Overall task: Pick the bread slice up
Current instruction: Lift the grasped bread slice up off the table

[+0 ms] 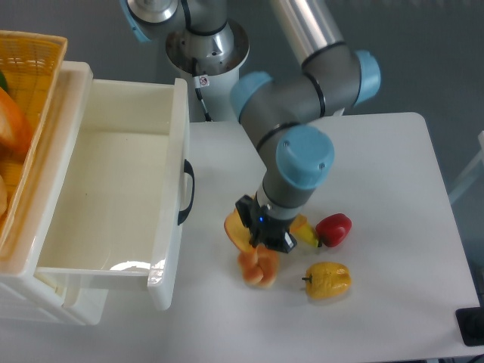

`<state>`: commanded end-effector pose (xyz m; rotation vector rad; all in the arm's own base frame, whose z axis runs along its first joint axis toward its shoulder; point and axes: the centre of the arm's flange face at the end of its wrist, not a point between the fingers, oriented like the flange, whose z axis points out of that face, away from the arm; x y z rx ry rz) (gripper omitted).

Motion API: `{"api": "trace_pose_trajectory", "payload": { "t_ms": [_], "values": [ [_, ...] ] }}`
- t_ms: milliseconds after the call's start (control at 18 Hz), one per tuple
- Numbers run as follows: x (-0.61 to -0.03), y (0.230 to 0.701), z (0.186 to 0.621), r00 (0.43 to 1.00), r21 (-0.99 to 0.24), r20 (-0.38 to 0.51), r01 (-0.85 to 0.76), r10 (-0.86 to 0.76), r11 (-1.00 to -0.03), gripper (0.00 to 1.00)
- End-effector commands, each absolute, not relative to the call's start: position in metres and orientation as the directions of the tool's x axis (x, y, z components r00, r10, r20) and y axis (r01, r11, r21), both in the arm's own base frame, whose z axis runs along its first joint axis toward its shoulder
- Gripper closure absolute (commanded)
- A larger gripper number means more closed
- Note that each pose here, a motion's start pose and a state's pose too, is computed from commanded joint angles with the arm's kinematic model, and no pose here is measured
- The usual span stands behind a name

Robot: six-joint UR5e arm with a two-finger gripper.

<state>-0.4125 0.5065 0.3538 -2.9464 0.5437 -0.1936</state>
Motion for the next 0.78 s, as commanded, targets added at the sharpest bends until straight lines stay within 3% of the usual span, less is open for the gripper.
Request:
{"api": "trace_pose_trajectory", "payload": {
  "t_ms": [778],
  "values": [
    [-0.426, 0.464, 0.375, 0.892, -0.161, 0.132, -0.410, -0.432, -0.898, 1.00]
  ]
}}
